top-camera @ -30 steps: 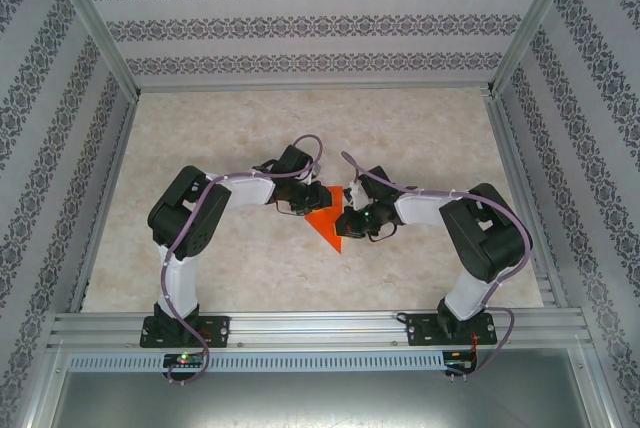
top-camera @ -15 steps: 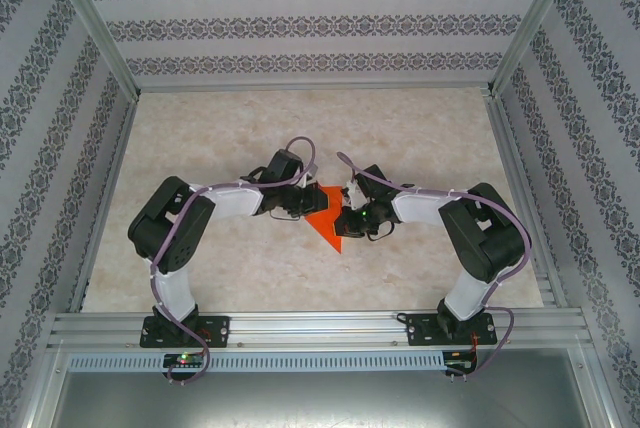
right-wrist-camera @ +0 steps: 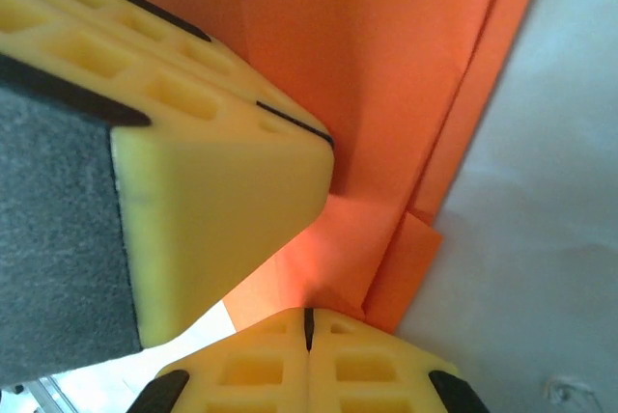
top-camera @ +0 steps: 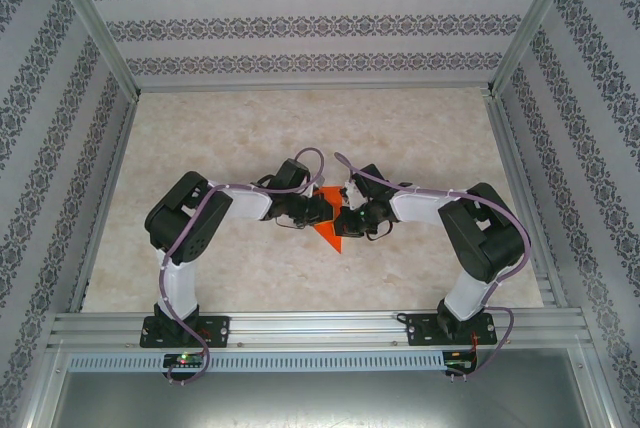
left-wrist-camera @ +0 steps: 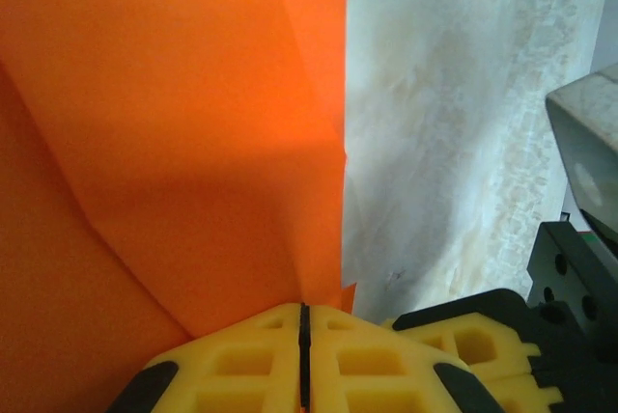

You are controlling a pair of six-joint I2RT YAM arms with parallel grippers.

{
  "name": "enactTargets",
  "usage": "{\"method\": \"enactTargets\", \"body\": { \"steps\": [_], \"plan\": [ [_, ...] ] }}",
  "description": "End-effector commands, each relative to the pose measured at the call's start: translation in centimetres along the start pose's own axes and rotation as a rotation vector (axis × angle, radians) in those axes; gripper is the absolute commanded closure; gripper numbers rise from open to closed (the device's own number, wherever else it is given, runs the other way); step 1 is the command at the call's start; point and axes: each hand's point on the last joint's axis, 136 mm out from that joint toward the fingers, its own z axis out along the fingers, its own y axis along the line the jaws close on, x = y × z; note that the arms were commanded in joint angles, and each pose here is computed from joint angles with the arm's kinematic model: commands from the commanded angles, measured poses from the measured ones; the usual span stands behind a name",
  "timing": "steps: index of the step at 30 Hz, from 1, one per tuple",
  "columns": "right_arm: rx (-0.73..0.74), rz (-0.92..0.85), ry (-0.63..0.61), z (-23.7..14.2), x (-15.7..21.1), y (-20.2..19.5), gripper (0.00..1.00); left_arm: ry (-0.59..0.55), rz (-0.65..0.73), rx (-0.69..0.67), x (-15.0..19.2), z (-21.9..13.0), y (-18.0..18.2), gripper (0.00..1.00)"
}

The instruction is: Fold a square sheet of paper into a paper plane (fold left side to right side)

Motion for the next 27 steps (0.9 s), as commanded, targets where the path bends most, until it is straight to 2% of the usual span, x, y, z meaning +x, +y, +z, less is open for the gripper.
{"method": "enactTargets", "body": {
  "steps": [1,5,9,21,27],
  "plan": [
    [0.199,0.058,0.142,1.4,4.4,-4.8,1.00,-0.009,-0.005,-0.033,-0.3,0.6,0.5,0.90],
    [0.217,0.059,0.155,1.3,4.8,-5.1,1.00,-0.026,-0.010,-0.110,-0.7,0.3,2.0,0.90],
    [0.229,0.064,0.164,1.2,5.1,-5.4,1.00,-0.048,-0.011,-0.131,-1.9,-0.3,2.6,0.90],
    [0.241,0.077,0.188,1.3,6.0,-6.0,1.00,-0.109,0.018,-0.125,-8.1,-1.6,3.8,0.89],
    [0.240,0.079,0.194,1.2,6.4,-6.0,1.00,-0.134,-0.009,-0.131,-10.9,-2.2,6.1,0.89]
  ]
}}
